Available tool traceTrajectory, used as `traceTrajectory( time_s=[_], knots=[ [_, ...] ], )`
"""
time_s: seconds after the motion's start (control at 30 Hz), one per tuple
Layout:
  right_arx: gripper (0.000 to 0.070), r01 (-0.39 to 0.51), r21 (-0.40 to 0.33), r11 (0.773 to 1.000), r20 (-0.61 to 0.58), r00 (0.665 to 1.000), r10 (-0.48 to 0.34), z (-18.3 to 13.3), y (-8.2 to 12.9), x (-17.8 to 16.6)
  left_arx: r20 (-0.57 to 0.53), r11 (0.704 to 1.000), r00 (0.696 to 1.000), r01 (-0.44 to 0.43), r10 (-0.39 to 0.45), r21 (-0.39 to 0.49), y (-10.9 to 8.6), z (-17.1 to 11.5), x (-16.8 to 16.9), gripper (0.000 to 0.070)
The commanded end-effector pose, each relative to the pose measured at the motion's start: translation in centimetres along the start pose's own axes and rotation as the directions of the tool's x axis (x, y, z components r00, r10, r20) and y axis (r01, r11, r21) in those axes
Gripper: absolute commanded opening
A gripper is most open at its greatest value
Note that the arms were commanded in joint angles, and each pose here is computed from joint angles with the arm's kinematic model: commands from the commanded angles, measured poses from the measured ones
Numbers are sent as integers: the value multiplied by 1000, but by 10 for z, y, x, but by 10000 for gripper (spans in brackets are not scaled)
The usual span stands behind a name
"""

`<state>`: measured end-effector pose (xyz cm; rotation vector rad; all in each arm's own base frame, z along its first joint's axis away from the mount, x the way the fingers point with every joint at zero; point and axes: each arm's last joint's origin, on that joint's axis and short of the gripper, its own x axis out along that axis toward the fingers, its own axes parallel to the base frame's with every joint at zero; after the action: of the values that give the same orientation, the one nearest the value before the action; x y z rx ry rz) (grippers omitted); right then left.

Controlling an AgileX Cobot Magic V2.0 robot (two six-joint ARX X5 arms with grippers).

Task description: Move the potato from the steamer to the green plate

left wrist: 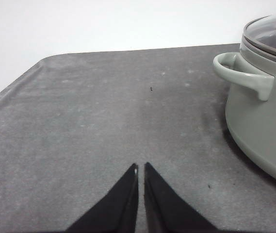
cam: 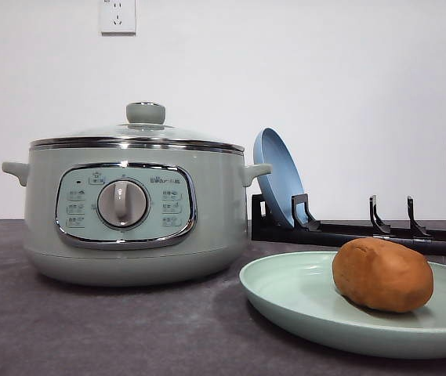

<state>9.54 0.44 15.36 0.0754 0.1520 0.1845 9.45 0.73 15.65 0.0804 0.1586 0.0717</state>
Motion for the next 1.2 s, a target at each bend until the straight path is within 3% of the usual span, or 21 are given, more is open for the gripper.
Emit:
traceTrajectory(
  time_s=[0.0,1.17],
  knots=[
    [0,1,11,1000,-2,1000,-1,-1,0,0,-25,1000,1000,-3,2,-9,0,-7,2,15],
    [0,1,11,1000,-2,1000,-1,-1,0,0,-25,1000,1000,-3,3,-9,0,-7,2,15]
  ],
)
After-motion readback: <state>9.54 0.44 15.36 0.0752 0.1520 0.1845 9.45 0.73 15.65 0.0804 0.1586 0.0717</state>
